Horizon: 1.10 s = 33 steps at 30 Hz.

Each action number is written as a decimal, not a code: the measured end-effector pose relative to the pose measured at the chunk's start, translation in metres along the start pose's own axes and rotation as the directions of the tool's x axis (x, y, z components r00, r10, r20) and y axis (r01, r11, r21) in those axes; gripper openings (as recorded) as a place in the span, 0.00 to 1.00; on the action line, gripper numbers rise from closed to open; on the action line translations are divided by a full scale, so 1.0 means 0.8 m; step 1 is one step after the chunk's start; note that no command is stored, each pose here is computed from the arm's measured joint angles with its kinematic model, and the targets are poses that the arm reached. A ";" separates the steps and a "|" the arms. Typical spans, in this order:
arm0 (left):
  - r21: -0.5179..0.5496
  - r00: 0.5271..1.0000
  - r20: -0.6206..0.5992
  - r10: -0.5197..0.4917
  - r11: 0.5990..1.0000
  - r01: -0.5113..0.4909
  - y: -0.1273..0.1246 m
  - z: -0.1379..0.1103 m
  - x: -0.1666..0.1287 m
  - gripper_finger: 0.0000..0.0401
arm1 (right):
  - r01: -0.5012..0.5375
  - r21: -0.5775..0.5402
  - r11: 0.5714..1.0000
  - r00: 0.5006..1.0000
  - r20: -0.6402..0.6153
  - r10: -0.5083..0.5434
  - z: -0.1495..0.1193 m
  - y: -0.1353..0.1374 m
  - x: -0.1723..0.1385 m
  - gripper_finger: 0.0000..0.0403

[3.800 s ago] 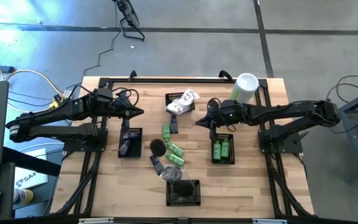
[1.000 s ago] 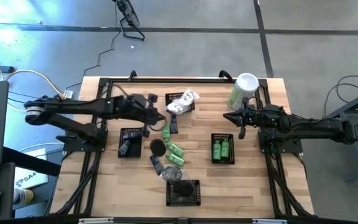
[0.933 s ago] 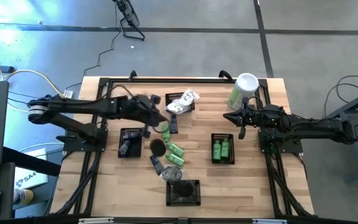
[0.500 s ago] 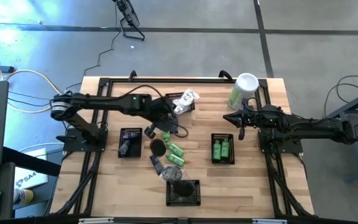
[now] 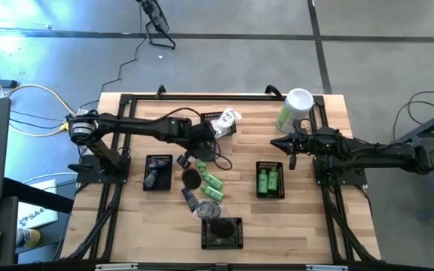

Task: Pick & Place Travel size toiletries
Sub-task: Put the green bottle into the middle right black bin

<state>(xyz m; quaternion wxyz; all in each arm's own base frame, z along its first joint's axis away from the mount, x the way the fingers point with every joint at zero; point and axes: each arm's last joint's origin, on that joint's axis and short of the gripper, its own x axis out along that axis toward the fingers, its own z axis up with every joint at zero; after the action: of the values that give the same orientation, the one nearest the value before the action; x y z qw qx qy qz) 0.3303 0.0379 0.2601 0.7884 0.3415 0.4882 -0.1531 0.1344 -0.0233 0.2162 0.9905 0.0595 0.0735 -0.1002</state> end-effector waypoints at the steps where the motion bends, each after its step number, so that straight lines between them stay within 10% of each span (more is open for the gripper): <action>1: -0.001 1.000 0.012 0.017 1.000 -0.017 0.002 0.002 -0.001 0.04 | 0.000 0.000 1.000 1.000 0.000 0.000 0.000 0.000 0.000 0.01; 13: 0.000 0.999 0.026 0.031 1.000 -0.031 0.005 0.004 0.007 0.10 | 0.000 0.000 1.000 1.000 0.000 0.000 0.000 0.000 0.000 0.01; 33: -0.005 1.000 0.002 -0.007 1.000 0.007 0.003 0.003 0.022 0.70 | 0.002 0.000 1.000 1.000 -0.016 -0.002 -0.002 0.000 0.000 0.01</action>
<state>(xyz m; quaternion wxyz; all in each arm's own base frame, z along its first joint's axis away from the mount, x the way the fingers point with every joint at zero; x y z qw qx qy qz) 0.3414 0.0391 0.2466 0.7892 0.3377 0.4889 -0.1550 0.1341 -0.0233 0.2147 0.9898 0.0599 0.0813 -0.1008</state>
